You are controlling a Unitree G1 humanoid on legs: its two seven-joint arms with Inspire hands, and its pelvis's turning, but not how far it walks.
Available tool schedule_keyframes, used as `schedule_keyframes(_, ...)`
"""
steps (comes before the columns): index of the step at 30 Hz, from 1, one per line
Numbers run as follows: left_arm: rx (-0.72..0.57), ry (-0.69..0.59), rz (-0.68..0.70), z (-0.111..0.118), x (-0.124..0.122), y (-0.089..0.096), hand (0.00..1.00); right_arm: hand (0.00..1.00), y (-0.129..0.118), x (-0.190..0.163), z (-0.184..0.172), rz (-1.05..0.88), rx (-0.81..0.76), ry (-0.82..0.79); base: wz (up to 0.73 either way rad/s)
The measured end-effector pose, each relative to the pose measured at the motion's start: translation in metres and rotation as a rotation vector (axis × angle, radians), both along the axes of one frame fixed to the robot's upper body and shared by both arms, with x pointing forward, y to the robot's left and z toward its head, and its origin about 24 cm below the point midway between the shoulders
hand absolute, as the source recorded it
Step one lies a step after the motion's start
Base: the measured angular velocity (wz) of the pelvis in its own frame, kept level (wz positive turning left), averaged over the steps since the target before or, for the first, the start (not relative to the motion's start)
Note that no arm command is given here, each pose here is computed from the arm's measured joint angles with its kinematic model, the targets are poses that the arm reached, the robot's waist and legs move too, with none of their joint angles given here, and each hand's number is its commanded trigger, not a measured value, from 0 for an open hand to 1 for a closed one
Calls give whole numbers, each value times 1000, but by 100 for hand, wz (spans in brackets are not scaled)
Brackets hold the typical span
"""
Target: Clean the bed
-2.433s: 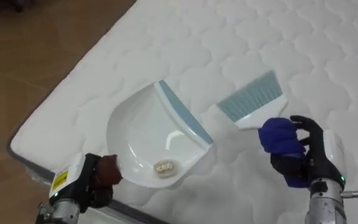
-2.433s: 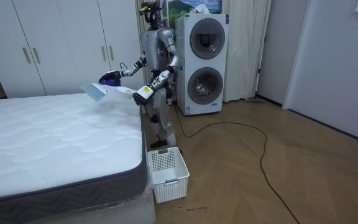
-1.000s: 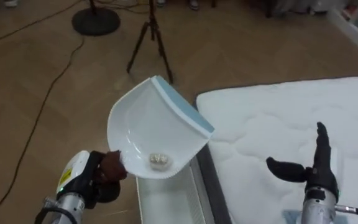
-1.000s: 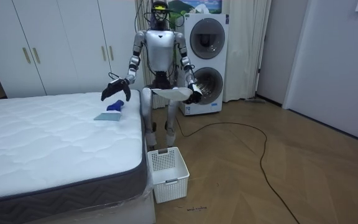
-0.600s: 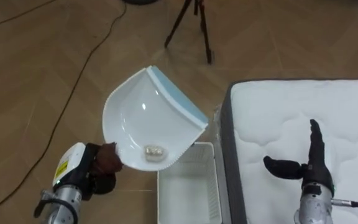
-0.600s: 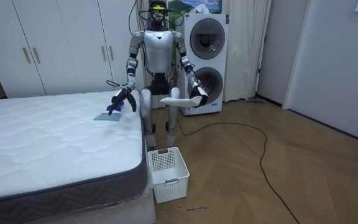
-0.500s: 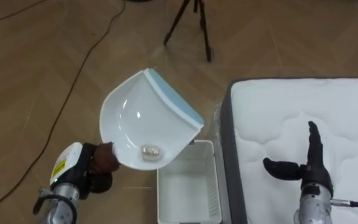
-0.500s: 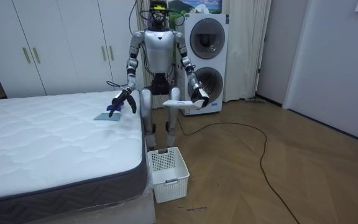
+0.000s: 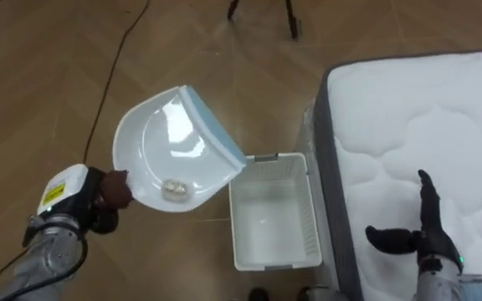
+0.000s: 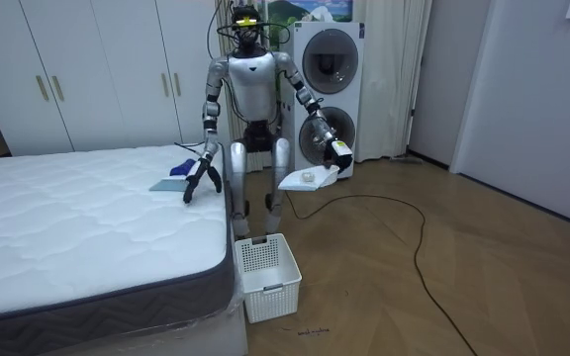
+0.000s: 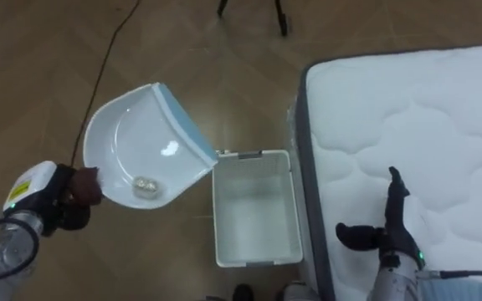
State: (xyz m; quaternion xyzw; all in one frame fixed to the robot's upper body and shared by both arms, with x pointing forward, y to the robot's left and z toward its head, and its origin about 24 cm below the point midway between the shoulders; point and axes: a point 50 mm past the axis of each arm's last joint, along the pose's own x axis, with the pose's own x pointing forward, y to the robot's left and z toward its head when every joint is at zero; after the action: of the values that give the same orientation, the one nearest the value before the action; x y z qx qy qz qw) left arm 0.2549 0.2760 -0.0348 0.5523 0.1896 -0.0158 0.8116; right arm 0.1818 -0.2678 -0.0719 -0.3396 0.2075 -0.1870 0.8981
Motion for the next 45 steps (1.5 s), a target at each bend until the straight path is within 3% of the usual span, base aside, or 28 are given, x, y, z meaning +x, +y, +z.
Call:
schedule_keyframes(11,220,28,-177,10,18,-13,100,0,4,18,17,152,-101,-42,-4)
schedule_keyframes(18,321,124,-285,6,24,-25,100,0,11,29,22,219,-101,-51,-10)
schedule_keyframes(35,500,204,-352,28,48,-21,100,0,27,42,22,347,-142,-11,-3)
schedule_keyframes(45,535,288,-293,28,47,-3,100,0,27,42,22,343,-155,-17,2)
